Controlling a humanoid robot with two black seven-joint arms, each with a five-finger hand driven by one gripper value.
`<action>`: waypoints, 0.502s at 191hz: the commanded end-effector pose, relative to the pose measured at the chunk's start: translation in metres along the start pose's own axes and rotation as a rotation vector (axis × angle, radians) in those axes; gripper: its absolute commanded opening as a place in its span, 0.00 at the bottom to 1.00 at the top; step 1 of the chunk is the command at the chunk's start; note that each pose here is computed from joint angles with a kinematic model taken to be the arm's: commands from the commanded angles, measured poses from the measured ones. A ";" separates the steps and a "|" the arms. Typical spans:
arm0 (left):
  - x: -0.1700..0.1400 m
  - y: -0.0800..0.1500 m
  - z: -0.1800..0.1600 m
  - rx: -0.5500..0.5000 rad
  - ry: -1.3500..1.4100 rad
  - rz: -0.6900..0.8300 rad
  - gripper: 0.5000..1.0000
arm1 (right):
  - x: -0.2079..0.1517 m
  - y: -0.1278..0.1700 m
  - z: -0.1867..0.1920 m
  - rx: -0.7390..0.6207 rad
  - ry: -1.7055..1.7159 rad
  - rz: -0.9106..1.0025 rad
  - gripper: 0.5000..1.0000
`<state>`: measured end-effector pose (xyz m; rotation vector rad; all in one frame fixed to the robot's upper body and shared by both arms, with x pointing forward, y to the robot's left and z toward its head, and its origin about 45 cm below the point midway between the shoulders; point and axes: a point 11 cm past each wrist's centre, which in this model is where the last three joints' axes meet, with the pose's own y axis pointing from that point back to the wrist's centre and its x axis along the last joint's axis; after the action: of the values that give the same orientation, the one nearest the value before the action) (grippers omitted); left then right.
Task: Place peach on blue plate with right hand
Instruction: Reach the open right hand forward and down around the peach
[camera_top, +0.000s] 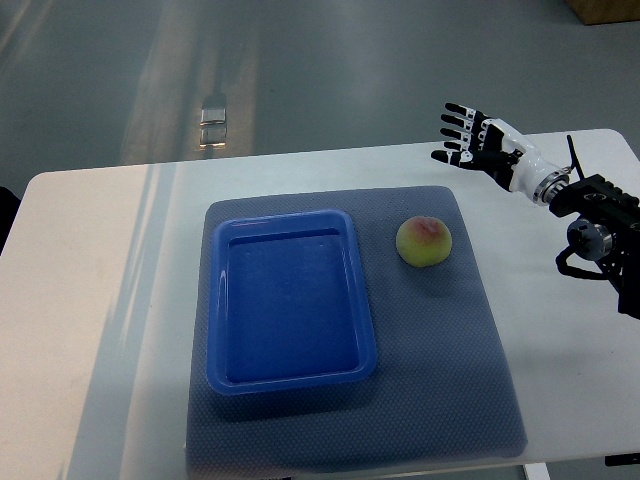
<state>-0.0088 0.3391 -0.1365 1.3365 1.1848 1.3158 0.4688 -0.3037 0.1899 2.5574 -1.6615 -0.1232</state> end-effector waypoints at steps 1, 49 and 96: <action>0.000 0.000 0.000 0.000 0.000 0.000 1.00 | -0.004 0.000 -0.013 -0.013 0.136 -0.086 0.86; 0.000 0.000 0.000 0.000 0.000 -0.001 1.00 | -0.022 0.011 -0.023 -0.062 0.464 -0.296 0.86; 0.000 0.000 -0.001 0.002 0.000 0.002 1.00 | -0.037 0.023 -0.011 -0.115 0.716 -0.481 0.86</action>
<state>-0.0089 0.3394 -0.1364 1.3378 1.1841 1.3170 0.4398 -0.2832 0.2064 2.4414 -0.8629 0.5064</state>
